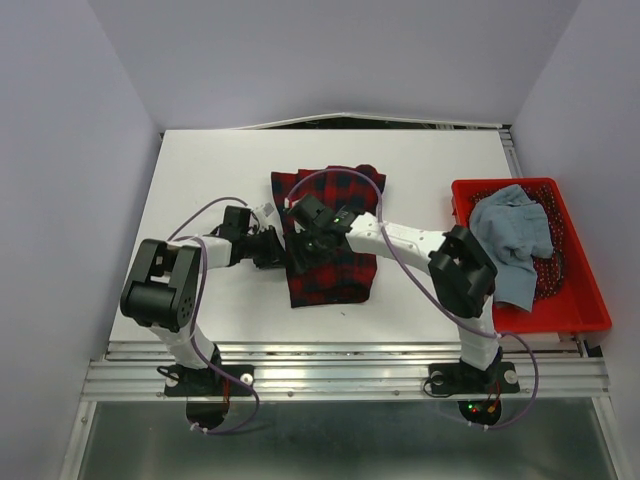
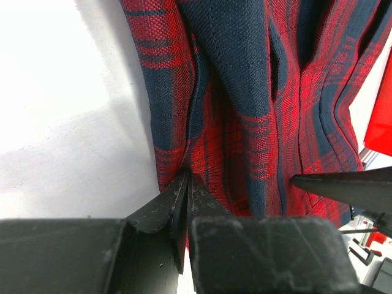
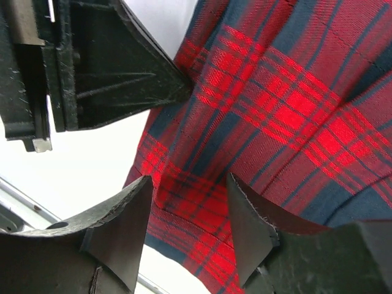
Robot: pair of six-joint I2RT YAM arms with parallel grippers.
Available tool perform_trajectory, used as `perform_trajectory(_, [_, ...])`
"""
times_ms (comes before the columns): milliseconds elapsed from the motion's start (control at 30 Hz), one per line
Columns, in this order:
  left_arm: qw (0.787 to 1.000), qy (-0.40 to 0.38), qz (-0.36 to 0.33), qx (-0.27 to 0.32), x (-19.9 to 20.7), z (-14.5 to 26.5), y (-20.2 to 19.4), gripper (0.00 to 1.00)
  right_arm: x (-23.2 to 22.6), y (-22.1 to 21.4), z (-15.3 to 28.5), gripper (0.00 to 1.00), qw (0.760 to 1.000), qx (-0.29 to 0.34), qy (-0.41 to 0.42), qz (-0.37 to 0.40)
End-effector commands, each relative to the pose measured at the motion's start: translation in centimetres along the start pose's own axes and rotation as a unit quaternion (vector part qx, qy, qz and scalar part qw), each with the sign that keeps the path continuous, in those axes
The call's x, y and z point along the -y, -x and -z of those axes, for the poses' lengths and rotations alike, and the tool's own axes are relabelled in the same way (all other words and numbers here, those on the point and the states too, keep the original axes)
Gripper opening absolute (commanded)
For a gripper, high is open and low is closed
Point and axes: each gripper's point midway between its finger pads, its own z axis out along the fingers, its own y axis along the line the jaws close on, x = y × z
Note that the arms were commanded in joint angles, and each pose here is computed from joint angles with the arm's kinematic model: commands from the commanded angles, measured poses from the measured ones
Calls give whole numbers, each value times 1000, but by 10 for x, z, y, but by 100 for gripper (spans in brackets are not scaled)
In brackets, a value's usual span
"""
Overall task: Fold and stack the skirts
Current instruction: Fold the skirt
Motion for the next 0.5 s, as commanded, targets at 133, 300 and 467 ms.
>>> perform_trajectory(133, [1000,8,-7,3,-1,-4,8,13,-9,2,-11,36,999,-6,-23,27])
perform_trajectory(300, [1000,12,-4,-1,-4,-6,7,13,-19,14,-2,1,1000,9,-6,25])
perform_trajectory(467, [1000,15,1,-5,-6,-8,6,12,-44,34,21,1,998,35,45,7])
